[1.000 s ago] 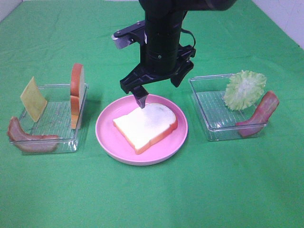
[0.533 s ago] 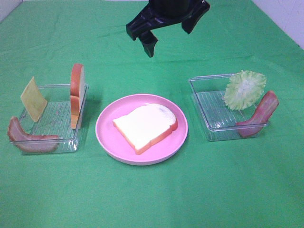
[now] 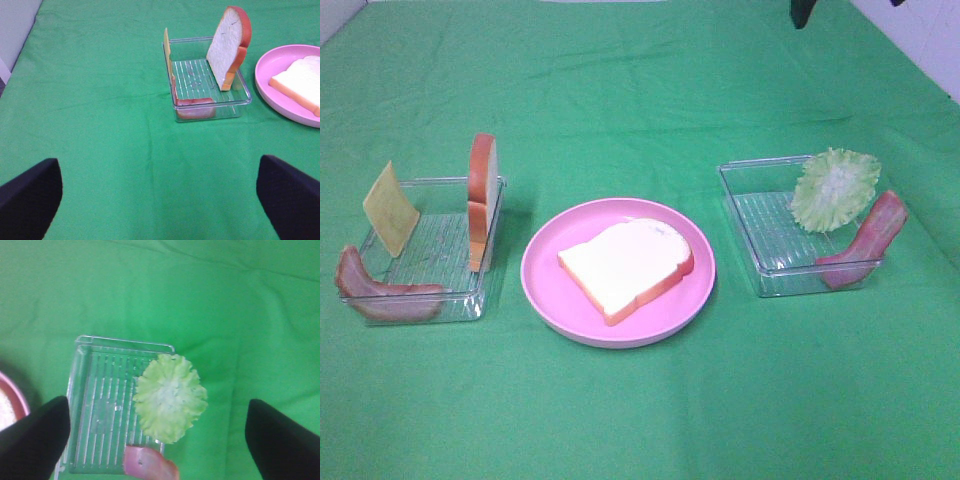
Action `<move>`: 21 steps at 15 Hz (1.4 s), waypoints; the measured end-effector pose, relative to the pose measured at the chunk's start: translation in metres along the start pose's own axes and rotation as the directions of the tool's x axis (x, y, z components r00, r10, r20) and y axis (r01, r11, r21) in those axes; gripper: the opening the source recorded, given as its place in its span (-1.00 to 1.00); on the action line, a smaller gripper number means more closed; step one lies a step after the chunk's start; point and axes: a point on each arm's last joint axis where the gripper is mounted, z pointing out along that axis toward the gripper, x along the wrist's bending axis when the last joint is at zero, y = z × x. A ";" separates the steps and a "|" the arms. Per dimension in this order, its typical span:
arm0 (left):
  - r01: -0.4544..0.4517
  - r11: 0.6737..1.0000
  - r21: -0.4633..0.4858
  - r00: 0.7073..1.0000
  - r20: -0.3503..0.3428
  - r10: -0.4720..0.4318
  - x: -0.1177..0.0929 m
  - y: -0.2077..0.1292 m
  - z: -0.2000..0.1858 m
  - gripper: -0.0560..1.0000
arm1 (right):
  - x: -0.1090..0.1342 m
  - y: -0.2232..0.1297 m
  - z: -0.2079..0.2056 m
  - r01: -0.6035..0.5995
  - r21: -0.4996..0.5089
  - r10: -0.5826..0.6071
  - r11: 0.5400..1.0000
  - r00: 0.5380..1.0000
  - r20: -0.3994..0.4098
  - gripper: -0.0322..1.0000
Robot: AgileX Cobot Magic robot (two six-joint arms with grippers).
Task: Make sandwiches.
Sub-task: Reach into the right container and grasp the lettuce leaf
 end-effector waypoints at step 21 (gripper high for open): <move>0.000 1.000 0.000 1.000 0.000 0.000 0.000 0.000 0.000 0.98 | -0.037 -0.059 0.170 -0.157 0.323 0.179 0.933 0.983 -0.040 0.83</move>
